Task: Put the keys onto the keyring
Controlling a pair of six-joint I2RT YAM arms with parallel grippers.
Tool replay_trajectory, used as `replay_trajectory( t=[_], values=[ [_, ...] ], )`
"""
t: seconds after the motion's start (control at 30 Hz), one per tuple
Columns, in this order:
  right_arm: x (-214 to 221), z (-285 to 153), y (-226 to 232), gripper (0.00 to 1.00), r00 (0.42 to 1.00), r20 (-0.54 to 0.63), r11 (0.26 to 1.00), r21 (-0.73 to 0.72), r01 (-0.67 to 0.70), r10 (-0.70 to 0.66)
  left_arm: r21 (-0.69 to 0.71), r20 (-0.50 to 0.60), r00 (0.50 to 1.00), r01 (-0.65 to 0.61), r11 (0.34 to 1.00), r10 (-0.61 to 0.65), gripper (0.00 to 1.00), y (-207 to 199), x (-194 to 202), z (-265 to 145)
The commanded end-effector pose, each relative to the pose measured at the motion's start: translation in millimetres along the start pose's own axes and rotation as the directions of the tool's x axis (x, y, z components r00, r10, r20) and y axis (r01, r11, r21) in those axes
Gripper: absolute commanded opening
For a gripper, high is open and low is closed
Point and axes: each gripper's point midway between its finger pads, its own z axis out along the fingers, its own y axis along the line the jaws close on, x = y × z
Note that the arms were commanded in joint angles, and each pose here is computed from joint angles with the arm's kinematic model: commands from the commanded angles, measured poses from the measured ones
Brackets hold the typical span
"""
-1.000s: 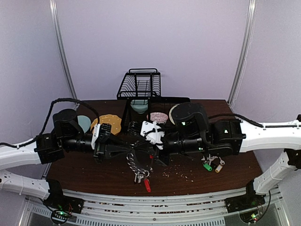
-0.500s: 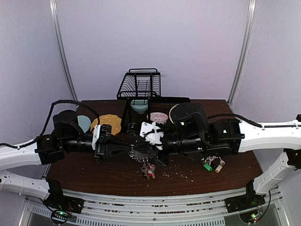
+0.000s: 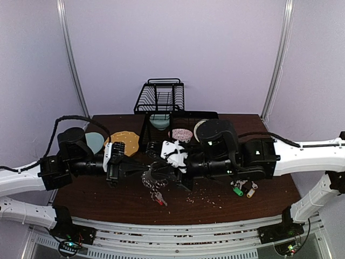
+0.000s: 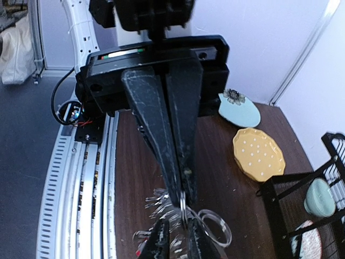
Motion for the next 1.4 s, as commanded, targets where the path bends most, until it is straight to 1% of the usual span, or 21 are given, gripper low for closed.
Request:
replay_trajectory(
  t=[0.0, 0.07, 0.13, 0.3, 0.37, 0.43, 0.5, 0.57, 0.7, 0.87, 1.0, 1.2, 1.37],
  values=[
    [-15.8, -33.5, -1.5, 0.21, 0.995, 0.097, 1.000, 0.003, -0.005, 0.005, -0.076, 0.057, 0.995, -0.075, 0.994, 0.079, 0.00, 8.4, -16.8, -11.6],
    [-13.8, -42.9, 4.6, 0.24, 0.992, 0.124, 1.000, -0.026, -0.001, 0.005, -0.093, 0.095, 0.988, -0.115, 0.989, 0.124, 0.00, 6.7, -25.4, -18.6],
    [-12.4, -49.0, 8.2, 0.26, 0.989, 0.150, 0.999, -0.037, -0.007, 0.012, -0.118, 0.132, 0.974, -0.171, 0.978, 0.186, 0.00, 3.7, -34.2, -28.6],
    [-46.7, -57.2, 17.5, 0.28, 0.955, 0.295, 0.995, -0.097, -0.003, 0.032, -0.127, 0.195, 0.924, -0.308, 0.943, 0.328, 0.00, -11.9, -42.2, -43.6],
    [-55.7, -54.4, 24.6, 0.27, 0.947, 0.322, 0.993, -0.109, 0.033, 0.004, -0.137, 0.212, 0.902, -0.354, 0.925, 0.377, 0.00, -16.5, -43.9, -48.3],
    [-66.8, -51.7, 32.3, 0.24, 0.925, 0.380, 0.991, -0.121, 0.064, -0.013, -0.146, 0.218, 0.887, -0.382, 0.912, 0.407, 0.00, -19.3, -43.4, -51.2],
    [-73.5, -49.3, 43.8, 0.22, 0.903, 0.429, 0.983, -0.151, 0.106, -0.031, -0.152, 0.213, 0.880, -0.399, 0.904, 0.424, 0.00, -20.0, -41.2, -51.8],
    [-75.7, -44.1, 51.2, 0.21, 0.891, 0.451, 0.975, -0.175, 0.139, -0.046, -0.160, 0.198, 0.881, -0.404, 0.901, 0.430, 0.00, -18.2, -37.6, -50.8],
    [-65.5, -23.4, 50.2, 0.22, 0.901, 0.422, 0.974, -0.142, 0.178, -0.103, -0.169, 0.176, 0.891, -0.390, 0.905, 0.417, 0.00, -13.4, -33.1, -47.2],
    [-60.0, -2.5, 34.9, 0.26, 0.915, 0.384, 0.986, -0.059, 0.153, -0.119, -0.130, 0.168, 0.910, -0.361, 0.923, 0.379, 0.00, -14.4, -28.4, -40.5],
    [-59.7, 3.4, 27.4, 0.27, 0.920, 0.373, 0.990, -0.033, 0.140, -0.118, -0.136, 0.160, 0.910, -0.362, 0.922, 0.381, 0.00, -13.5, -28.0, -41.6],
    [-49.7, 14.7, 18.3, 0.27, 0.941, 0.314, 0.991, 0.011, 0.131, -0.128, -0.131, 0.157, 0.913, -0.359, 0.924, 0.377, 0.00, -14.2, -27.6, -41.9],
    [-55.4, 6.0, 11.6, 0.27, 0.935, 0.340, 0.994, 0.011, 0.108, -0.105, -0.128, 0.157, 0.915, -0.354, 0.926, 0.371, 0.00, -14.3, -27.9, -42.0]
  ],
)
